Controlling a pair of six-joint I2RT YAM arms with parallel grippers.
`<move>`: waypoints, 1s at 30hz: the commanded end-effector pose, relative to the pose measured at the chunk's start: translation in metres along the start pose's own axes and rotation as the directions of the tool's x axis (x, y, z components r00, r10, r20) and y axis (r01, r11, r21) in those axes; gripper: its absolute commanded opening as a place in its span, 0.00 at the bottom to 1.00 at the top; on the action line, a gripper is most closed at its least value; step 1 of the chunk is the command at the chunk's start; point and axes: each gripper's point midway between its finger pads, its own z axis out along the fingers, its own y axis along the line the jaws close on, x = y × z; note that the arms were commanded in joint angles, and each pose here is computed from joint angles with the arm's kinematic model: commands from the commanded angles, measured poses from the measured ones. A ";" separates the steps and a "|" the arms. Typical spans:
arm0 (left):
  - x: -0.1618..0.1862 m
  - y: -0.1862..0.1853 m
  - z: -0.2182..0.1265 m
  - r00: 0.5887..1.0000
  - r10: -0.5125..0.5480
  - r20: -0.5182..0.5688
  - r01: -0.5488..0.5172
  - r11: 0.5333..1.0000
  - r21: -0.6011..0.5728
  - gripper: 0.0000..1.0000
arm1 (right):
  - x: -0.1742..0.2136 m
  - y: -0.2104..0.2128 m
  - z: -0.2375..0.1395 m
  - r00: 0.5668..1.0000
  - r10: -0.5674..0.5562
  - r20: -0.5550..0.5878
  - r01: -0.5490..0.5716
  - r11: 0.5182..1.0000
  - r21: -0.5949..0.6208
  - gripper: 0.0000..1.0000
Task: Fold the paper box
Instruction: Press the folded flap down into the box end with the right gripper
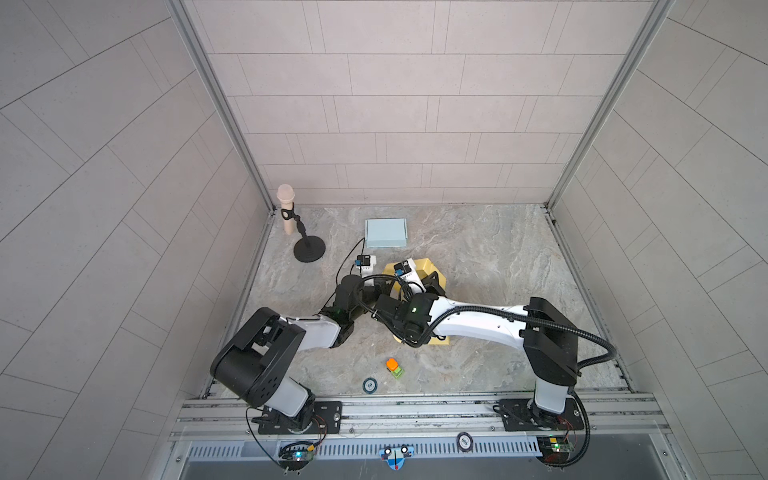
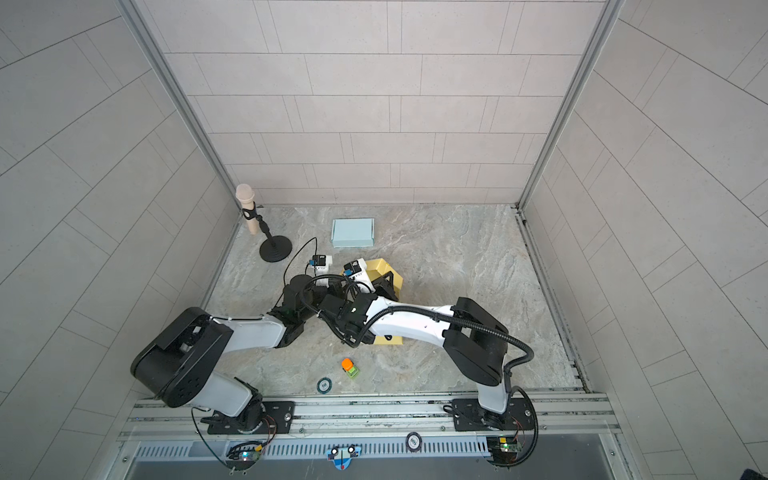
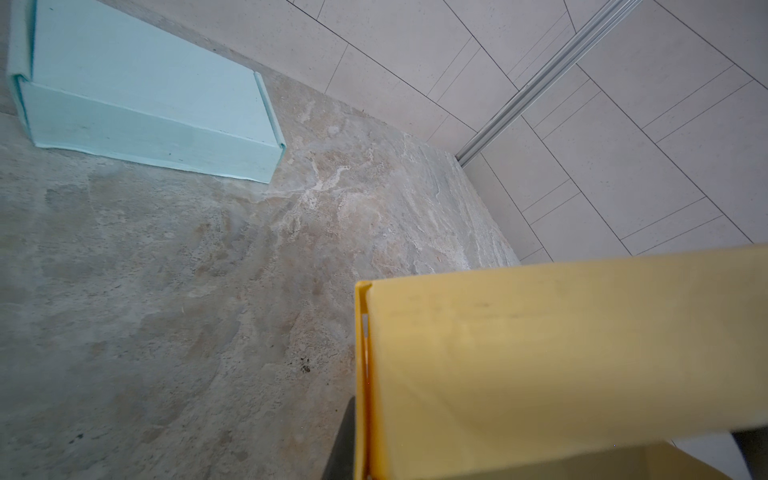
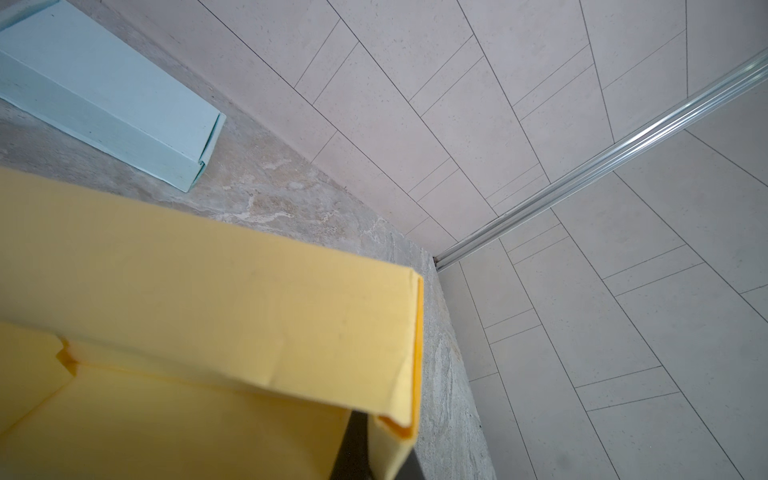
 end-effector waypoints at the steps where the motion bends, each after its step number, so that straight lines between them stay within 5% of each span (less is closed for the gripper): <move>1: -0.015 -0.025 -0.003 0.998 0.023 0.053 -0.029 0.994 0.106 0.05 | 0.004 0.000 0.003 1.000 -0.015 -0.006 0.015 1.000 0.026 0.08; 18: -0.017 -0.025 -0.008 0.997 0.020 0.073 -0.028 0.994 0.109 0.06 | 0.008 -0.002 0.015 1.000 0.014 -0.016 -0.013 0.998 0.064 0.00; 30: -0.018 -0.023 -0.009 0.997 0.014 0.080 -0.023 0.994 0.109 0.06 | 0.005 -0.013 0.010 0.997 0.077 0.001 -0.077 0.994 0.075 0.18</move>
